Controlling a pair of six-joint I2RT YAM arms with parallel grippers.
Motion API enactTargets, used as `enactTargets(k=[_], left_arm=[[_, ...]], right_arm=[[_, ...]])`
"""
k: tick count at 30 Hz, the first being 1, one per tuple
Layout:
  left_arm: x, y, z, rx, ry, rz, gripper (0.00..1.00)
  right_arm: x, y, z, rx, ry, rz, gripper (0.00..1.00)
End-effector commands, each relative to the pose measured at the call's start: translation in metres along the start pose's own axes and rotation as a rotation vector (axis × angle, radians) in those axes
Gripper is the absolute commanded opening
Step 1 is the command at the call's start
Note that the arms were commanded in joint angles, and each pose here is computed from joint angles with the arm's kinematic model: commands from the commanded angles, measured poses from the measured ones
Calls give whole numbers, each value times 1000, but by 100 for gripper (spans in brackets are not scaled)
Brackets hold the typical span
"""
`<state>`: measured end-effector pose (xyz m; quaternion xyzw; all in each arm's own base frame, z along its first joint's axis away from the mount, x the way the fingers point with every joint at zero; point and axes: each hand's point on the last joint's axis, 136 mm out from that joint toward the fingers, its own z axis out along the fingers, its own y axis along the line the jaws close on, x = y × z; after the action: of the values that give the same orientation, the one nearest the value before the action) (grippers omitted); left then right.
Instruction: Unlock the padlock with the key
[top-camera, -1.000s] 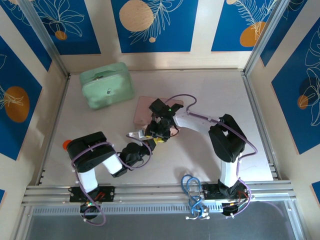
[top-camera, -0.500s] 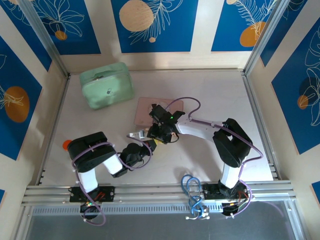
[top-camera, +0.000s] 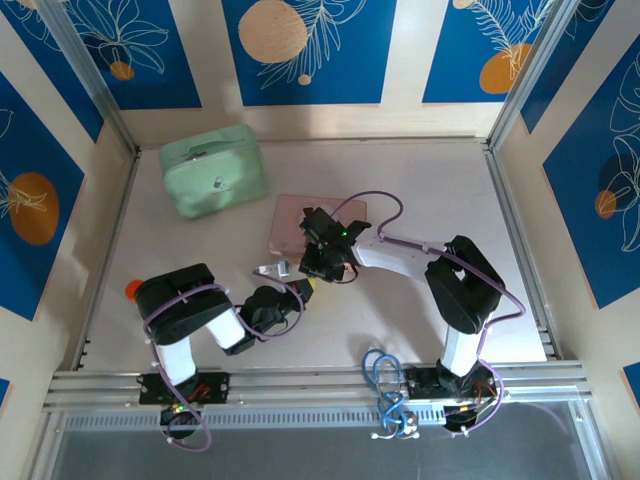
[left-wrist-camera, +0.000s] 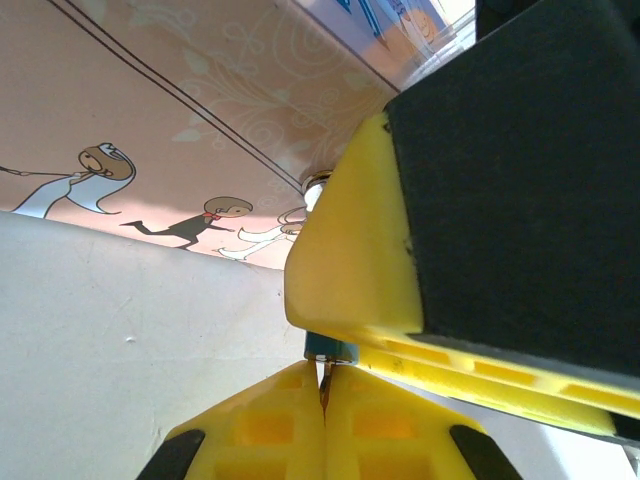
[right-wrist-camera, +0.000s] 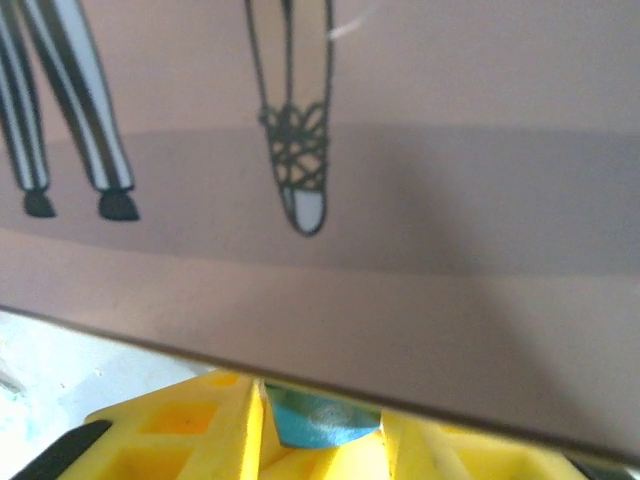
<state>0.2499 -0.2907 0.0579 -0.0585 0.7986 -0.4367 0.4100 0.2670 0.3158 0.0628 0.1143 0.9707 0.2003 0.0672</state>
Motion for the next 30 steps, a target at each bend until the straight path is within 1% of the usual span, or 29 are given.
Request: enactTargets(k=[1, 4, 9, 10, 11, 14, 17, 18, 19, 21, 23, 25, 26, 29, 30], left_arm=[[-16, -22, -2, 87, -49, -35, 0], [-16, -21, -2, 86, -49, -39, 0], [-16, -24, -1, 93, -48, -30, 0], [-16, -23, -2, 89, -49, -30, 3], [-16, -22, -2, 88, -50, -29, 9], [-18, -23, -3, 88, -56, -18, 21], [-20, -24, -3, 90, -64, -11, 25], [-20, -25, -2, 94, -63, -4, 25], [-19, -25, -1, 93, -60, -3, 22], [-17, -25, 2, 94, -52, -3, 7], [-15, -22, 3, 86, -48, -6, 3], [-14, -19, 2, 75, -49, -7, 3], [-14, -18, 2, 70, -51, -4, 5], [-15, -18, 3, 69, -54, 6, 17], [-15, -18, 3, 69, -53, 11, 19]], right_arm=[[-3, -1, 5, 9, 4, -1, 31], [-2, -2, 6, 9, 11, -5, 25], [0, -3, 6, 19, 27, 2, 5], [0, -3, 5, 21, 31, 6, 2], [1, -4, 5, 26, 41, 13, 0], [4, -4, 4, 37, 68, 30, 0], [7, -3, 3, 28, 89, 55, 0], [8, -2, 2, 26, 95, 63, 0], [8, -2, 2, 24, 99, 68, 0], [8, -2, 2, 25, 108, 79, 0], [8, -2, 2, 23, 118, 89, 0], [8, -2, 2, 20, 124, 89, 0], [8, -1, 1, 22, 124, 87, 0], [11, -1, 1, 24, 135, 86, 0], [12, -1, 0, 22, 140, 88, 0]])
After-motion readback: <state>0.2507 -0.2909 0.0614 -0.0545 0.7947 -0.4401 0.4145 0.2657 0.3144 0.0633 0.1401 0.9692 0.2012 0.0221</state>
